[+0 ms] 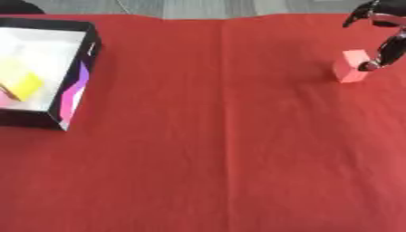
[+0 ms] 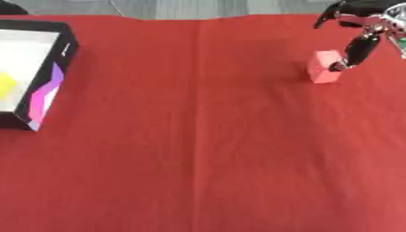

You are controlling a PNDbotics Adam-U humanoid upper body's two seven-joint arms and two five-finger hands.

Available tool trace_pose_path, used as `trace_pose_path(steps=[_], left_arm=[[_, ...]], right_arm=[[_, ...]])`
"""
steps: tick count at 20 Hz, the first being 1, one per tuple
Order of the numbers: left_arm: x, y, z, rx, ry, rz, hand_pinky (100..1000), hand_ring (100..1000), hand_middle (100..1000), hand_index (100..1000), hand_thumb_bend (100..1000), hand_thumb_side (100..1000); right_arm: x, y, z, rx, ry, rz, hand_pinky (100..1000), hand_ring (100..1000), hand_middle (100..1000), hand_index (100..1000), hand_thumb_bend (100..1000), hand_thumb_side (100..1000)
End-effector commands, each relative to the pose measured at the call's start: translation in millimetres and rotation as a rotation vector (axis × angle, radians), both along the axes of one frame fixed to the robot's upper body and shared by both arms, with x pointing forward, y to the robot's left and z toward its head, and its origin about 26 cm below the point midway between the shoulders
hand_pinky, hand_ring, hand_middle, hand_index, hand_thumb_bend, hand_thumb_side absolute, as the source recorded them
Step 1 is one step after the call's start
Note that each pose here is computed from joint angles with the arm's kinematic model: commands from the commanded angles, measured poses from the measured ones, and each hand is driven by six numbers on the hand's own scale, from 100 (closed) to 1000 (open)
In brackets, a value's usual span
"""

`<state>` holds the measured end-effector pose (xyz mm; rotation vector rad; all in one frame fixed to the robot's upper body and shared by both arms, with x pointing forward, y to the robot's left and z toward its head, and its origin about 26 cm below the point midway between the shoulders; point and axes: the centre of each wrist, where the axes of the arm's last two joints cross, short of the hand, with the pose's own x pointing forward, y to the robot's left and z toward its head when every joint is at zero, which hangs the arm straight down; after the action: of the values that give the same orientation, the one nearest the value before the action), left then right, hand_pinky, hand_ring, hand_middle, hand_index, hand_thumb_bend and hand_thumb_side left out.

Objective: Pick up the objects with one hand, pass them to the other hand, and then place them into the box on the other side of the table.

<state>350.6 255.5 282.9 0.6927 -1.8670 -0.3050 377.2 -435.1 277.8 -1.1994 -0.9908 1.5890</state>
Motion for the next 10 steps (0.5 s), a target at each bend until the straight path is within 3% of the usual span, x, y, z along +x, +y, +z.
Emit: trace_pose_path(steps=[1, 10], left_arm=[[-4.0, 4.5, 10.3, 0.002, -0.035, 0.014, 751, 692, 748, 758, 383, 649], [-4.6, 3.5, 11.5, -0.006, -0.037, 0.012, 752, 692, 747, 755, 380, 651]], right_arm=[[-5.9, -12.7, 14.7, -0.03, -0.012, -0.043, 979, 933, 876, 866, 579, 130], [-8.0, -21.3, 8.0, -0.046, 0.018, -0.081, 980, 928, 861, 872, 582, 127]])
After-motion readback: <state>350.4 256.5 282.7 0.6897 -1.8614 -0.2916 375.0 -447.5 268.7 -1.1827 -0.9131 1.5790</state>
